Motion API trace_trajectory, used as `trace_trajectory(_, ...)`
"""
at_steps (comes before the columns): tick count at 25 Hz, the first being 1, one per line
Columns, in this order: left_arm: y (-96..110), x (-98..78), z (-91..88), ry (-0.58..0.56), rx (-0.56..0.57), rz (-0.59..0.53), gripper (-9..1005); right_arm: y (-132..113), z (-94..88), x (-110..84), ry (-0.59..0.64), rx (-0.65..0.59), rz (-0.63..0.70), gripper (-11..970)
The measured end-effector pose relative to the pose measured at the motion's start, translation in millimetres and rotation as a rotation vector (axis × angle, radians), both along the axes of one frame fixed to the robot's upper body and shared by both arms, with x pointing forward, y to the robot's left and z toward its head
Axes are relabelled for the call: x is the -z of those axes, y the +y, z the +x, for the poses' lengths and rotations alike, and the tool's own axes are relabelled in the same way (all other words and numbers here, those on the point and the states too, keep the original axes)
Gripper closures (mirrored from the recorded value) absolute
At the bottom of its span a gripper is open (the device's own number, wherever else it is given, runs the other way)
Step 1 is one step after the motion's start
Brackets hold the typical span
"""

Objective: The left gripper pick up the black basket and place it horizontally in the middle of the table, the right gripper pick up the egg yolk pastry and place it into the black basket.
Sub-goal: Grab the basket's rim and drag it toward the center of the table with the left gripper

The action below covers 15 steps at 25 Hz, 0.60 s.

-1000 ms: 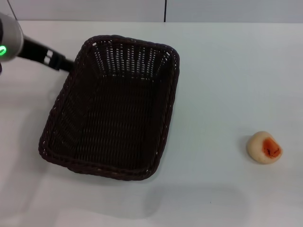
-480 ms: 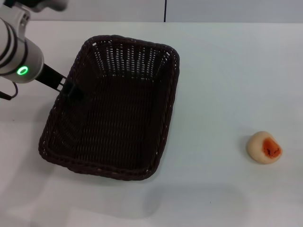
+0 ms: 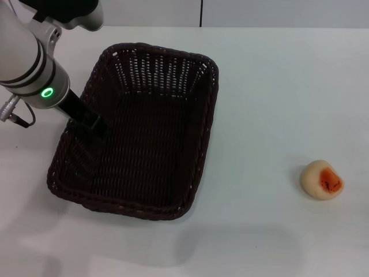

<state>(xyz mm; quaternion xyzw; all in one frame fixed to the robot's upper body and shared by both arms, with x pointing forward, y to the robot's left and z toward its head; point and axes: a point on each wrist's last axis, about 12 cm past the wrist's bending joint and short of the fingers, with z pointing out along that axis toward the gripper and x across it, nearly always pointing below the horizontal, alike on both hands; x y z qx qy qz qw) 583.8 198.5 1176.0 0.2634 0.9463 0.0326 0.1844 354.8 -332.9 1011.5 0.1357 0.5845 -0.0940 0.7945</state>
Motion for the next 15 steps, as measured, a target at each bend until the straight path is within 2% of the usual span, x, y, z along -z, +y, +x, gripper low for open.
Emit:
trace_trajectory(5,-1.0,0.1,1.4,-0.004,0.023,0.012,302,-0.1,-0.5,0.1,0.001,0.001,0.000,205)
trace_trajectory(11,-1.4,-0.3,2.3,-0.020,0.045,0.017,527,-0.1,-1.3,0.3,0.002,0.002,0.000,204)
trace_trajectory(15,-1.2,0.8,2.8,-0.025,0.065,0.024,632,-0.2,-2.3,-0.1,-0.001,0.003,-0.002,205)
